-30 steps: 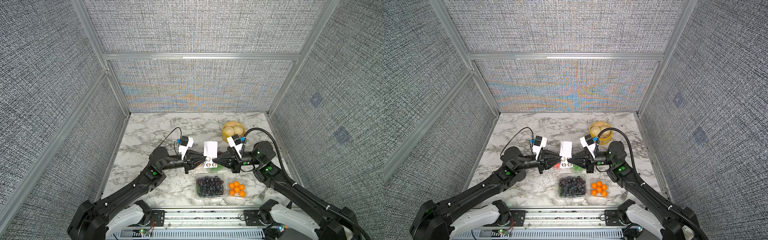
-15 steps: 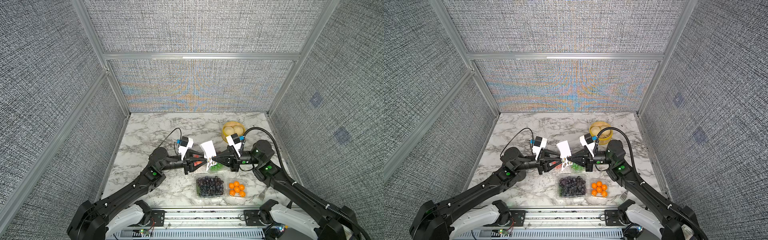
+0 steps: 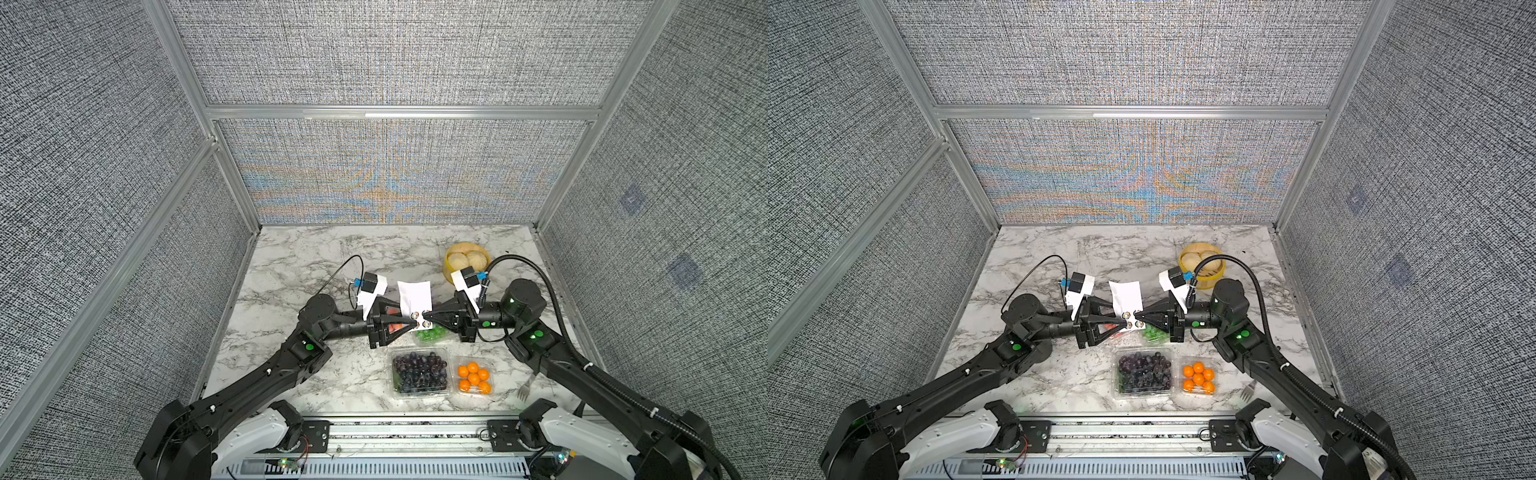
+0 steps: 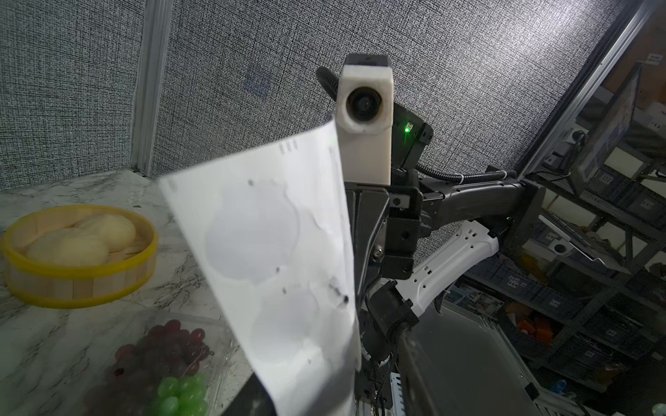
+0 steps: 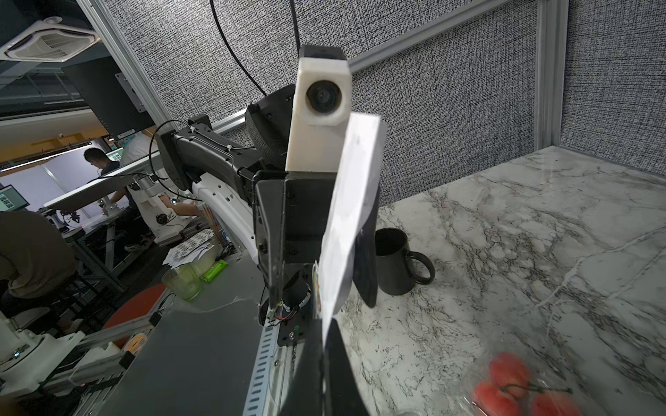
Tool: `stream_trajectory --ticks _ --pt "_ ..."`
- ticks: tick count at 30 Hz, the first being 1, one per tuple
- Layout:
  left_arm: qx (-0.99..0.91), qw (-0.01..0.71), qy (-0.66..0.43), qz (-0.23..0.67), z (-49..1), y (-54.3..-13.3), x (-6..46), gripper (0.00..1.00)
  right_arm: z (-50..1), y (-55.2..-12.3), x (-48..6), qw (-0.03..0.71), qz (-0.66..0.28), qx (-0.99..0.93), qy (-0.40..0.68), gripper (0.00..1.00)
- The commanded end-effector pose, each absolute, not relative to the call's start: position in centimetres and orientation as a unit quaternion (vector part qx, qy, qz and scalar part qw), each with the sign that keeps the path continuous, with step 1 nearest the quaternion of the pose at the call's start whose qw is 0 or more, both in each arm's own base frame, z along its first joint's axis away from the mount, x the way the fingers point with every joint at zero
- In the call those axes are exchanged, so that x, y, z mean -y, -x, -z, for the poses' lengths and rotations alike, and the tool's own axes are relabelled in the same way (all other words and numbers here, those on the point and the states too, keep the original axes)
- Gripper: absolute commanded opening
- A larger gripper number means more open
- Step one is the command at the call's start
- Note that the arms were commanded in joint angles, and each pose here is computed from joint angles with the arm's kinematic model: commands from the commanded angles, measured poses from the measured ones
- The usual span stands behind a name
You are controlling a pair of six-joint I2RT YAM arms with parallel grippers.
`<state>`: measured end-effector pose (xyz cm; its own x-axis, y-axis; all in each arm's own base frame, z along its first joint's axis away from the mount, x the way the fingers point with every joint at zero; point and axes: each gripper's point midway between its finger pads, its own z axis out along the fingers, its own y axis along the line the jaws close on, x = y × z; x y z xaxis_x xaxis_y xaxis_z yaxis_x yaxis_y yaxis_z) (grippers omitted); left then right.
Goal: Label fruit boxes
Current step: Adjust the label sticker.
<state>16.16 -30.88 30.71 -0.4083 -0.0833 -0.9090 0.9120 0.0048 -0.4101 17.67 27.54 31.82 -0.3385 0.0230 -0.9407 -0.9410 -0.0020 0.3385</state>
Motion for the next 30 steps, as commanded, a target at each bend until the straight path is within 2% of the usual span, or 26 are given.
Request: stream_trajectory --ticks 1,3,6,9,12,19,30 --pt "-0.56 0.423 -0.366 0.611 -31.7 -16.1 30.9 0.49 -32.2 -17.5 -27.5 0.418 -0.582 -0.566 0.407 0.0" --pt "-0.559 0.427 -0.368 0.608 -31.7 -15.8 30.6 0.5 -32.1 -17.6 -27.5 0.42 -0.579 -0.569 0.406 0.0" --pt "-0.568 0.446 -0.358 0.591 -31.6 -15.9 29.9 0.68 -32.1 -17.7 -27.5 0.421 -0.578 -0.569 0.406 0.0" --pt "-0.574 0.452 -0.358 0.582 -31.4 -16.0 29.6 0.73 -32.3 -17.5 -27.6 0.417 -0.583 -0.563 0.41 0.0" --pt "-0.577 0.449 -0.357 0.582 -31.3 -16.2 29.9 0.72 -32.4 -17.3 -27.6 0.415 -0.588 -0.558 0.414 0.0" --pt "-0.569 0.465 -0.342 0.586 -31.7 -16.7 28.6 0.58 -32.6 -16.8 -27.3 0.419 -0.588 -0.553 0.416 0.0" --pt "-0.57 0.449 -0.35 0.593 -31.9 -16.9 29.2 0.53 -33.1 -16.5 -27.4 0.415 -0.593 -0.547 0.421 0.0"
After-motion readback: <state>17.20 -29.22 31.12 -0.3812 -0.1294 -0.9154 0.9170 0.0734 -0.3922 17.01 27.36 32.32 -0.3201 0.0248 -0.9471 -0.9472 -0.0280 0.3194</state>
